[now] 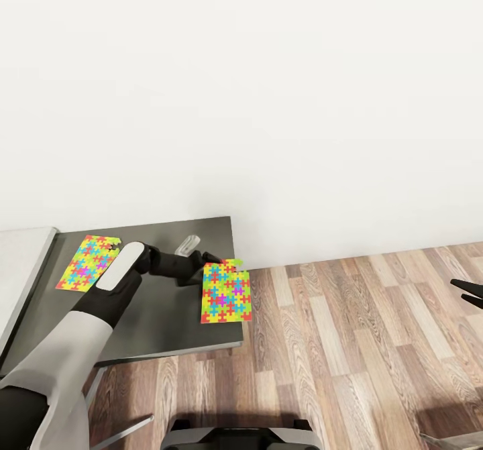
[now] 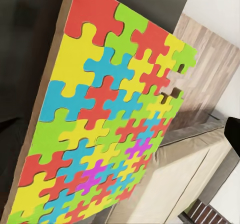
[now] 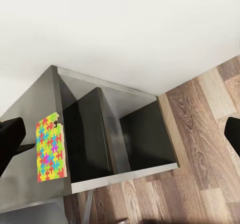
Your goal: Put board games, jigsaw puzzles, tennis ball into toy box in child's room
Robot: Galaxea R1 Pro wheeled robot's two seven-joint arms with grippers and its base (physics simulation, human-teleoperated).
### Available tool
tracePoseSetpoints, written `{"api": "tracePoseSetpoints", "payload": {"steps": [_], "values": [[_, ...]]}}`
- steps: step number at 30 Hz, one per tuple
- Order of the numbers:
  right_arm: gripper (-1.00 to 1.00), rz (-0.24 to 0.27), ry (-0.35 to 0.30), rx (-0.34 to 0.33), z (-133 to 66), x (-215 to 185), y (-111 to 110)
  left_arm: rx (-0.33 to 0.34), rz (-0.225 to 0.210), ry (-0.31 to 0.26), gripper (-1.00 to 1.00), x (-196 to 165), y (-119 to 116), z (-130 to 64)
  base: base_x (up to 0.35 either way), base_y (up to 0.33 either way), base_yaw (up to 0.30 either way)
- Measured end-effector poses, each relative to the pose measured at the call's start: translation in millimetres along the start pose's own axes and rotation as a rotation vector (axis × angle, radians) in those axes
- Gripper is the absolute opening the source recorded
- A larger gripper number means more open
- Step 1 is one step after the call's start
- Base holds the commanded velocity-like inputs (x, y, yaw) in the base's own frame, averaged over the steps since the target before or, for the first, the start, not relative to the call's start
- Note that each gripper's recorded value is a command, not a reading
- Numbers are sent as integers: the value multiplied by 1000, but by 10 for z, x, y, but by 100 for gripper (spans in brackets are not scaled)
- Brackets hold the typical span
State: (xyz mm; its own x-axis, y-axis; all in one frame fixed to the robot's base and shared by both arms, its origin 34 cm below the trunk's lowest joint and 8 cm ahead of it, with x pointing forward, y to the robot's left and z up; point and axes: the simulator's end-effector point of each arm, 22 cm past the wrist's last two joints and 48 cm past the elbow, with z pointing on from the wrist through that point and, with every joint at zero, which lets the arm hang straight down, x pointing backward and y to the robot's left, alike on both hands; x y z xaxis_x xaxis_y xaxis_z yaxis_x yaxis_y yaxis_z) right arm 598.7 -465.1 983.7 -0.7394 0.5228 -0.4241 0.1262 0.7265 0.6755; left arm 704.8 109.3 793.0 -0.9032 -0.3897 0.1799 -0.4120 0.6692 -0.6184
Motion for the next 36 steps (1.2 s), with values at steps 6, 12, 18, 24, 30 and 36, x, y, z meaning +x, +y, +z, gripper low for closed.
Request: {"api": "tracePoseSetpoints", "payload": {"steps": [6,12,18,24,30,36], "values": [[100,2,2,-2,6,9,2,-10,-33,-33,100,-99,210,-126,0,0,0],[100,6,25,-7,60,94,10,-17,-62,-76,100,-184,431,-293,0,0,0],[100,10,43,-11,101,161,18,-21,-85,-112,100,-283,591,-448,0,0,0],[100,23,61,-12,146,224,-9,8,-74,-165,100,-425,515,-640,0,0,0],[100,90,92,-19,362,312,-148,66,-12,-229,100,-521,203,-862,0,0,0],[100,208,137,-45,817,478,-306,112,26,-250,100,-494,-72,-901,0,0,0]]}}
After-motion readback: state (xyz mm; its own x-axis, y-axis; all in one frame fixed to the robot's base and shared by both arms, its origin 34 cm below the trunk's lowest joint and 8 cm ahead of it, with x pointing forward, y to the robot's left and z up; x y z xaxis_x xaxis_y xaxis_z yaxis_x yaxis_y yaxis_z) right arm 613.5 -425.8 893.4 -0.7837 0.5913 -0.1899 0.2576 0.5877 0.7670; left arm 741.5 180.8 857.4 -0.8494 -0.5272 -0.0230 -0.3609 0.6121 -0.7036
